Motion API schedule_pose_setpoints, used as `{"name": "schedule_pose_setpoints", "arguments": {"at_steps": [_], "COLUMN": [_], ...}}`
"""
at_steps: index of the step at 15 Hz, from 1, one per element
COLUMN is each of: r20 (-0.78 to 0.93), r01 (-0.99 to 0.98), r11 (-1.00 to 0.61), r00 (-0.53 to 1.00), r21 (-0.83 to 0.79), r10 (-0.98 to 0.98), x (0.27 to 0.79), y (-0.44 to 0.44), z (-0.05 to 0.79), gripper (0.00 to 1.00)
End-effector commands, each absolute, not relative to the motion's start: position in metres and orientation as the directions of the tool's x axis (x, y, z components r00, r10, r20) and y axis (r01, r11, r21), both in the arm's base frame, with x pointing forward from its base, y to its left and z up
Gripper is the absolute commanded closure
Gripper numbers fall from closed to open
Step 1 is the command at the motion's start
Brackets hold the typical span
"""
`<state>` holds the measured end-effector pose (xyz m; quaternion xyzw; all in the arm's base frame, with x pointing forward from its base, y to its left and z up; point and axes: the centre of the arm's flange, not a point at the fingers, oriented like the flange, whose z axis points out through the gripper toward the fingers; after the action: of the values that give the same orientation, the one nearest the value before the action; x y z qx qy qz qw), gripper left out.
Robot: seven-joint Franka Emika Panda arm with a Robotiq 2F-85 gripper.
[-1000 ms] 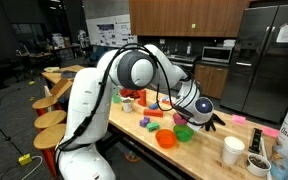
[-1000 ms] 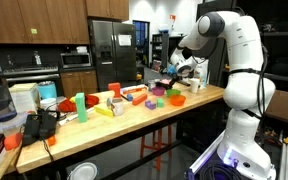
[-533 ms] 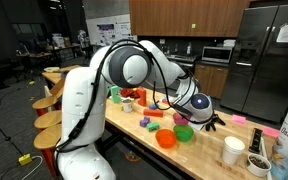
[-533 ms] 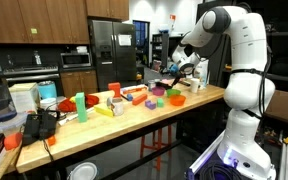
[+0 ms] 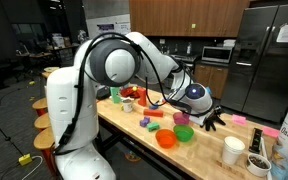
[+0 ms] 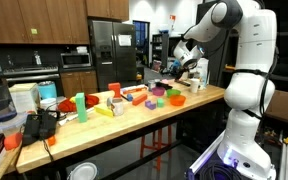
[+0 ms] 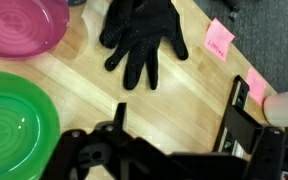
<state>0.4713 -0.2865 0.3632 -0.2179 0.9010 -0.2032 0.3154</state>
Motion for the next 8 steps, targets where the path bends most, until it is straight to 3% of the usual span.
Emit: {"name": "schedule_pose_setpoints", "arguments": {"at_steps": [1,8], "r20": [-0.474,-0.519], "r01": [-0.271,-0.28], "r11": [0.796,0.754], "r00": [-0.684,-0.583], "r21": [-0.542,-0.594], "r10": [-0.555,-0.626], "x": [0.47,0.49], "y": [-0.283,-0.271], "z": [0.387,0.427], "gripper": [0.0,0.0]}}
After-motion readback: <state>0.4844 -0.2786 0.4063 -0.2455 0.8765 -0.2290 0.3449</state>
